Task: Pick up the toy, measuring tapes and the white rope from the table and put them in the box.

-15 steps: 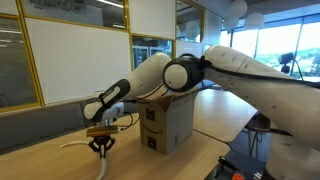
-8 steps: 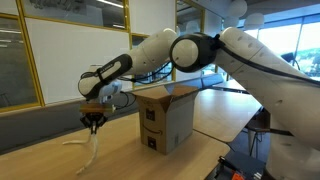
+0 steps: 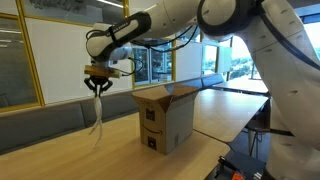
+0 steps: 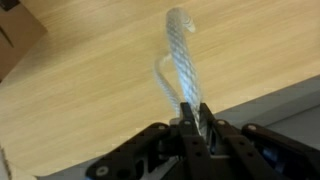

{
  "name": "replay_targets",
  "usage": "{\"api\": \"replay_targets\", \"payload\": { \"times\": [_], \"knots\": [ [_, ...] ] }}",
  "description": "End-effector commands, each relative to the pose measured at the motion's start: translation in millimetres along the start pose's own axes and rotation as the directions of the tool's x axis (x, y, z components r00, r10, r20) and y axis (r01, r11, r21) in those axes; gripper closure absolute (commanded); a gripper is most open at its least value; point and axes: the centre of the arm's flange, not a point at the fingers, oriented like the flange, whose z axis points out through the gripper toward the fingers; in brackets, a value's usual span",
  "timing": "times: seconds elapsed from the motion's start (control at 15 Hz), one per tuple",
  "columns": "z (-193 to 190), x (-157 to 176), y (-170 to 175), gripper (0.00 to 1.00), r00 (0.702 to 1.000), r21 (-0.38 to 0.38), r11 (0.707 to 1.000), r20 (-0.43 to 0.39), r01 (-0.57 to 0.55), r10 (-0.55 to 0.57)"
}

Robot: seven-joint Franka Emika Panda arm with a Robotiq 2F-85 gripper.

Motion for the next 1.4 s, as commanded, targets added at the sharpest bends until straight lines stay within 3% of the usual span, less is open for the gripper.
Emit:
{"api": "replay_targets", "payload": {
  "times": [0.0, 0.33, 0.67, 1.0, 1.33],
  "knots": [
    [-95.4, -2.8, 23.3, 0.88, 0.99, -0.026, 0.999, -0.137, -0.024, 0.021],
    [-224.6, 18.0, 49.7, 0.88, 0.947, -0.069, 0.993, -0.313, -0.096, 0.07],
    [-318.1, 15.6, 133.8, 0.88, 0.88, -0.111, 0.955, -0.429, -0.276, 0.204],
    [-337.8, 9.3, 225.6, 0.88, 0.828, -0.164, 0.878, -0.447, -0.449, 0.34],
    [-293.2, 23.1, 275.8, 0.89, 0.84, -0.221, 0.837, -0.359, -0.501, 0.408]
  ]
}}
